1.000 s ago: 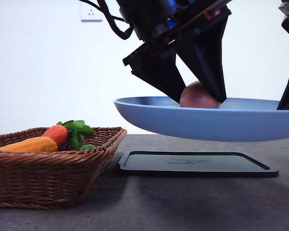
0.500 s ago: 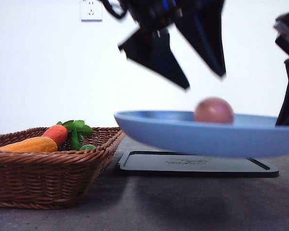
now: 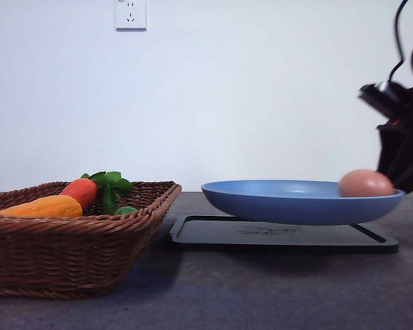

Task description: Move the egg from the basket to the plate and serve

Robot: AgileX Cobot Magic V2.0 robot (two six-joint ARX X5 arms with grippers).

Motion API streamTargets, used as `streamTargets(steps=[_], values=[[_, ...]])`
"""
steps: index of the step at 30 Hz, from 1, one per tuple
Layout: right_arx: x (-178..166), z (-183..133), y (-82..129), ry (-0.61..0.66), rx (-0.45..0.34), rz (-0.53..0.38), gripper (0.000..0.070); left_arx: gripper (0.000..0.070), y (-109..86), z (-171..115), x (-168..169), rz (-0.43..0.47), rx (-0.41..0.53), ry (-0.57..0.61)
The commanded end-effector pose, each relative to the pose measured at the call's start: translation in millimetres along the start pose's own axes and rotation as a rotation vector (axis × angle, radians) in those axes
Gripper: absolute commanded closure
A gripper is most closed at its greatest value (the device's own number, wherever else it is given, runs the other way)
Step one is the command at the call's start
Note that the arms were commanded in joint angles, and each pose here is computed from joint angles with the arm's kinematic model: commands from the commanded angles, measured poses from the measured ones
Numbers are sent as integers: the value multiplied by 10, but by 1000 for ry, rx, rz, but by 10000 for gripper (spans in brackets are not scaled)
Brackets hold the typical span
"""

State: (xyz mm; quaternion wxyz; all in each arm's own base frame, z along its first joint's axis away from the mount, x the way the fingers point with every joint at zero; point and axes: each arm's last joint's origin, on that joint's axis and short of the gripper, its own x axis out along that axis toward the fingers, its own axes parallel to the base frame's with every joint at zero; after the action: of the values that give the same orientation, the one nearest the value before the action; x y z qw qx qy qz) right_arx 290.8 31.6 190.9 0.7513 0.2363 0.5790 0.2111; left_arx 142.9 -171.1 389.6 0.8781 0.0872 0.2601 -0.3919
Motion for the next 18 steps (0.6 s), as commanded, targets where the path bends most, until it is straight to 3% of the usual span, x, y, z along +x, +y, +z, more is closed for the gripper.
streamTargets(steps=[1, 9, 16, 18], values=[[70, 158, -2, 3, -16, 13, 700, 327, 8, 28, -115, 31, 3, -28], [367, 569, -131, -8, -15, 15, 700, 327, 96, -56, -573, 155, -16, -90], [553, 661, -257, -7, 3, -19, 700, 327, 106, -108, -707, 166, -18, -94], [568, 663, -274, -9, 10, -44, 673, 327, 106, -116, -707, 166, -18, -86]])
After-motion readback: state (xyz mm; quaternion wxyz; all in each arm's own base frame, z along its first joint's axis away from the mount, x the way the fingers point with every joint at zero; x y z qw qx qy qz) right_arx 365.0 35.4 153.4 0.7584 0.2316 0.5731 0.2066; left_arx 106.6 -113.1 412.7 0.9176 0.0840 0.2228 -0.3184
